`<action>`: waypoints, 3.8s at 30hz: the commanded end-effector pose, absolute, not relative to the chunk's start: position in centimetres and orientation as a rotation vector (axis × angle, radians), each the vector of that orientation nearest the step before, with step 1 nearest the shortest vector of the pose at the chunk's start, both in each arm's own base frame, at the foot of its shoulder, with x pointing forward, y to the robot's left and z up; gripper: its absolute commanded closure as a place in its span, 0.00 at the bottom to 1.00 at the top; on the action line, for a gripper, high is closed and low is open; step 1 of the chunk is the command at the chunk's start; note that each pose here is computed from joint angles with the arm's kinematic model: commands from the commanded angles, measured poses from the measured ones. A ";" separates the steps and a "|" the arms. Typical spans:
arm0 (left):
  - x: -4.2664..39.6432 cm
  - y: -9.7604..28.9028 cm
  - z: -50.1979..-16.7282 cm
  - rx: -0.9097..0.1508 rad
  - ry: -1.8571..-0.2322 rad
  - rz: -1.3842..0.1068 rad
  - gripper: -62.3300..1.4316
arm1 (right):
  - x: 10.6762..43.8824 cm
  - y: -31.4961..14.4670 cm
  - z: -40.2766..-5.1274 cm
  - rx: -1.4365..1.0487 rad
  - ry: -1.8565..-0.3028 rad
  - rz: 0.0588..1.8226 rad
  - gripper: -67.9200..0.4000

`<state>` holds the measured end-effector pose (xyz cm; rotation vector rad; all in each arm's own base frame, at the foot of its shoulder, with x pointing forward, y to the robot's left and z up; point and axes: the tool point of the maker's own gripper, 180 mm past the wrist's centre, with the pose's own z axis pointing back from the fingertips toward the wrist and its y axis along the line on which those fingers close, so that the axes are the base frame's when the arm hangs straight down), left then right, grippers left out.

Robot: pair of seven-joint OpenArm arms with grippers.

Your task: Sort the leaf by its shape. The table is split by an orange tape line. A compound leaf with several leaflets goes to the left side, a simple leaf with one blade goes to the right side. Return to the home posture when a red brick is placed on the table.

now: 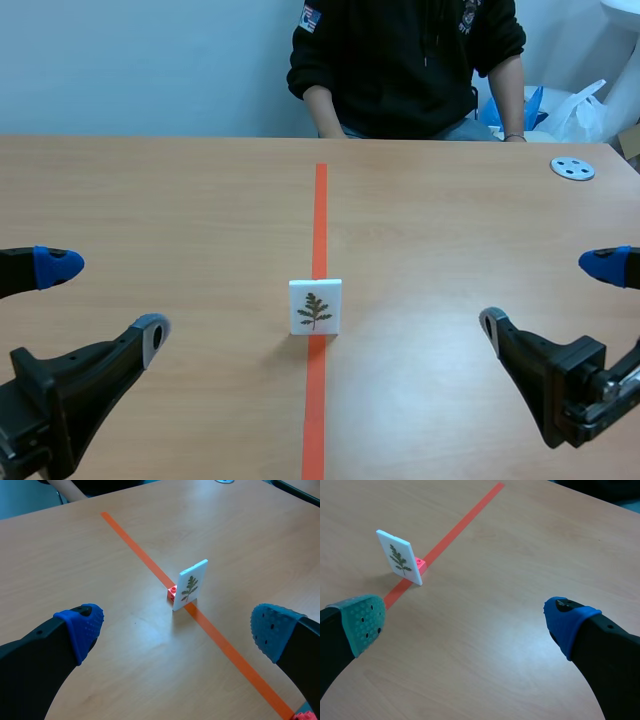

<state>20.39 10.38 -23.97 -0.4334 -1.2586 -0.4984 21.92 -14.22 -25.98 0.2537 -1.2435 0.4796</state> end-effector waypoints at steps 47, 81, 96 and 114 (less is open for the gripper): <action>20.9 9.9 -22.9 -0.450 -1.303 -0.497 0.00 | 27.6 -9.0 -30.5 0.454 -1.250 0.688 0.00; 20.9 9.9 -22.9 -0.449 -1.303 -0.496 0.00 | 30.5 4.2 -37.8 0.490 -1.217 0.891 0.44; 20.9 9.9 -22.9 -0.448 -1.303 -0.496 0.00 | 30.6 4.2 -37.3 0.502 -1.246 0.888 0.95; 20.9 9.9 -22.9 -0.448 -1.303 -0.497 0.00 | 33.0 -3.6 -28.7 0.418 -1.426 0.667 0.97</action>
